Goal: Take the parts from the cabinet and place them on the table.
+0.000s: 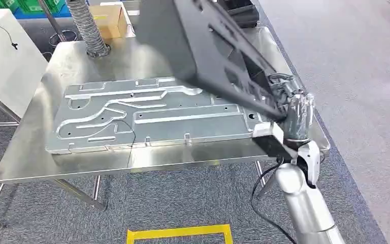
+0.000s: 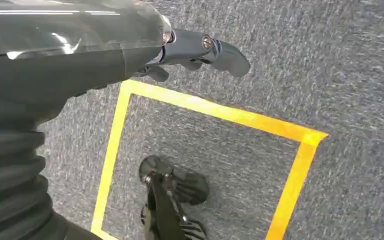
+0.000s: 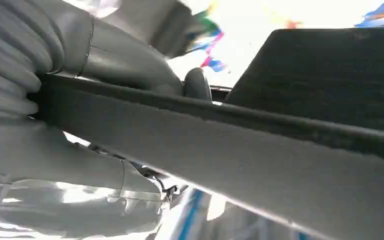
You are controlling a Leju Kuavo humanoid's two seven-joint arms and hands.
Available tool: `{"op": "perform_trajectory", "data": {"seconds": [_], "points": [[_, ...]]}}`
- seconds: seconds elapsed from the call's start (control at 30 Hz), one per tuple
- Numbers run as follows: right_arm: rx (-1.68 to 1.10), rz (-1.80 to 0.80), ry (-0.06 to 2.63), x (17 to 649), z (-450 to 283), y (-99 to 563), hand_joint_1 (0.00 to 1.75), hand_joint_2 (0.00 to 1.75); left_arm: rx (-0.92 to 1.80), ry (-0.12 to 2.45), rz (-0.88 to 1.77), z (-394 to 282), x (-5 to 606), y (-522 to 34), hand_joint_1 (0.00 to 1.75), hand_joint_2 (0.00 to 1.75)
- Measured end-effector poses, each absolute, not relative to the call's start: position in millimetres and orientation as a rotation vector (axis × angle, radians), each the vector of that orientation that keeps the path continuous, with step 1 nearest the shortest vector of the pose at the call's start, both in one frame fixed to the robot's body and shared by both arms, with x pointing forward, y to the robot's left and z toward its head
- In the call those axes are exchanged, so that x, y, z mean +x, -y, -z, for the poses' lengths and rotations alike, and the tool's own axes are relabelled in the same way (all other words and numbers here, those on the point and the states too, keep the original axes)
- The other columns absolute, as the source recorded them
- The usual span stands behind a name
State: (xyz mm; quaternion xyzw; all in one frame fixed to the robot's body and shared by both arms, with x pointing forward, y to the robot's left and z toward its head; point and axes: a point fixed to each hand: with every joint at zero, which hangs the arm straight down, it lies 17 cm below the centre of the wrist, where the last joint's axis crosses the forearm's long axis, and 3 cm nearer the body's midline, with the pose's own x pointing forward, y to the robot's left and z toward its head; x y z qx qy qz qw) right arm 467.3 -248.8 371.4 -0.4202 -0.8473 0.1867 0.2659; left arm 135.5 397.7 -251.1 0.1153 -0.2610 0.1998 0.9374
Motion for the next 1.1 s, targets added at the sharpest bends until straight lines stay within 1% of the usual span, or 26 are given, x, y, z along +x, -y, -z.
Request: {"op": "perform_trajectory", "data": {"seconds": [0.17, 0.37, 0.47, 0.53, 0.63, 0.73, 0.9, 1.1], "points": [[-1.436, -0.66, 1.952, 512, -344, 296, 1.75, 1.75, 0.234, 0.525, -0.415, 252, 132, -397, 0.0, 1.75], [-1.538, -0.838, 1.787, 555, -326, 311, 1.75, 1.75, 0.225, 0.533, -0.403, 251, 138, -394, 0.0, 1.75], [-1.55, -0.948, 1.746, 576, -318, 303, 1.75, 1.75, 0.213, 0.545, -0.393, 250, 145, -391, 0.0, 1.75], [-1.546, -1.053, 1.701, 587, -299, 292, 1.75, 1.75, 0.21, 0.544, -0.383, 250, 145, -389, 0.0, 1.75], [-1.534, -1.222, 1.64, 600, -269, 269, 1.75, 1.75, 0.205, 0.546, -0.369, 250, 146, -386, 0.0, 1.75], [-1.515, -1.334, 1.638, 612, -260, 239, 1.75, 1.75, 0.202, 0.556, -0.36, 249, 151, -384, 0.0, 1.75], [-1.437, -1.455, 1.621, 620, -239, 205, 1.75, 1.75, 0.199, 0.561, -0.347, 248, 154, -382, 0.0, 1.75], [-1.393, -1.511, 1.575, 624, -219, 202, 1.75, 1.75, 0.198, 0.559, -0.341, 249, 152, -381, 0.0, 1.75]]}}
